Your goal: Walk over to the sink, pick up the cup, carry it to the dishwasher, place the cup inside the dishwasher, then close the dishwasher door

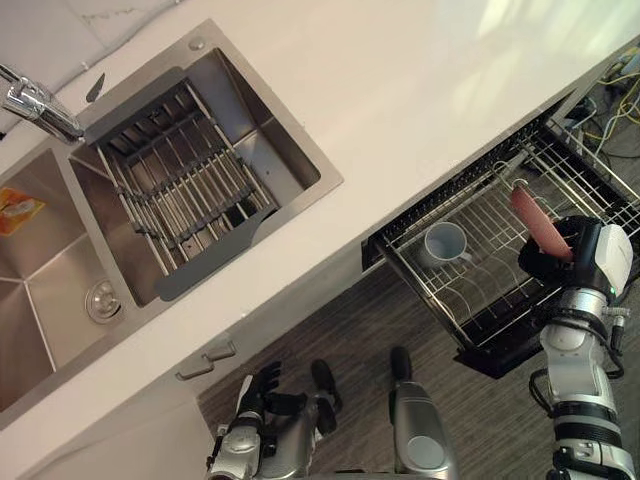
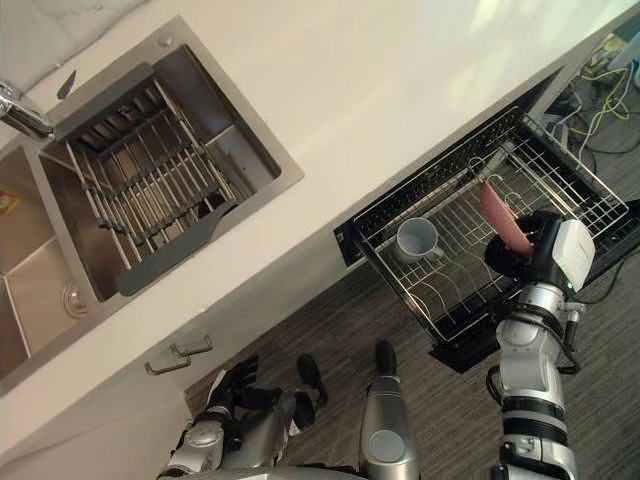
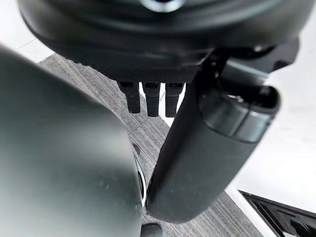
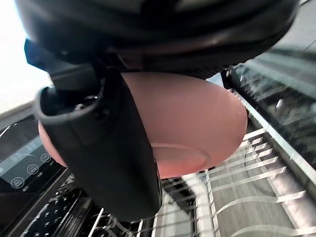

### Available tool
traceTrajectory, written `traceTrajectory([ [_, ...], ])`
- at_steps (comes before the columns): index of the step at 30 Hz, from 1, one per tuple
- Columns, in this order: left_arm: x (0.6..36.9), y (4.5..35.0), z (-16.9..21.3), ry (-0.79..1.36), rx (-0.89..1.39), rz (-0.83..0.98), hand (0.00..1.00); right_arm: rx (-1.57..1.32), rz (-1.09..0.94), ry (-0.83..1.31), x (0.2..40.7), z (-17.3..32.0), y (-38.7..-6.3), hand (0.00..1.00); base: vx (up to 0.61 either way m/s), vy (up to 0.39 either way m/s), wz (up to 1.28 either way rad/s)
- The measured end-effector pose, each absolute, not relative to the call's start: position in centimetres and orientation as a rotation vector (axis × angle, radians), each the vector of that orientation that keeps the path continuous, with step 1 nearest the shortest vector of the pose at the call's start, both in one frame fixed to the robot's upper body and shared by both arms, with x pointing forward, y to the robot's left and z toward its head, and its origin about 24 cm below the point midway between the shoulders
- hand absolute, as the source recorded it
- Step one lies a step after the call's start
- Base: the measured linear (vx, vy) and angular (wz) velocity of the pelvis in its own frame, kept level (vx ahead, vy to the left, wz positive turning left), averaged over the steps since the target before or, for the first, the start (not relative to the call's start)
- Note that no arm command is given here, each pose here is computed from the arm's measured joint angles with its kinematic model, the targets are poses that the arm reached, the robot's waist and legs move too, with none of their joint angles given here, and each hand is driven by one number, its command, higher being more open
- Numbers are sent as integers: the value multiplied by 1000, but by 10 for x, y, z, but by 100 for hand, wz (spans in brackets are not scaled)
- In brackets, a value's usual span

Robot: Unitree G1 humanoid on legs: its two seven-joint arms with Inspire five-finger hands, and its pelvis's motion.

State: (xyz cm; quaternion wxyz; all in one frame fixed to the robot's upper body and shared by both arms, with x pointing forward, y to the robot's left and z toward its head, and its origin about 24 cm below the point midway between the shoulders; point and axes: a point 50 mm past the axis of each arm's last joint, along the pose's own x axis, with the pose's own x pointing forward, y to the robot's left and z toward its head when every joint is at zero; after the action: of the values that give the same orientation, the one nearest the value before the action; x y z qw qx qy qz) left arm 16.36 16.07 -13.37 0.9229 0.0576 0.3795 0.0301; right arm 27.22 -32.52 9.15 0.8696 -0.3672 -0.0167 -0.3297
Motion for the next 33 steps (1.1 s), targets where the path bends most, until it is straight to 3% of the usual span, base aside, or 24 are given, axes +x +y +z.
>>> traceTrajectory([
  [9,168,161,-132,761,107,78,90,-706,-649,-30,297,96,-319,30,-2,12,4],
  [10,168,161,-131,758,107,78,90,-698,-650,-33,299,98,-319,90,0,0,0],
  [33,173,161,-129,749,112,90,90,-637,-732,-80,282,98,-315,90,-4,2,1],
])
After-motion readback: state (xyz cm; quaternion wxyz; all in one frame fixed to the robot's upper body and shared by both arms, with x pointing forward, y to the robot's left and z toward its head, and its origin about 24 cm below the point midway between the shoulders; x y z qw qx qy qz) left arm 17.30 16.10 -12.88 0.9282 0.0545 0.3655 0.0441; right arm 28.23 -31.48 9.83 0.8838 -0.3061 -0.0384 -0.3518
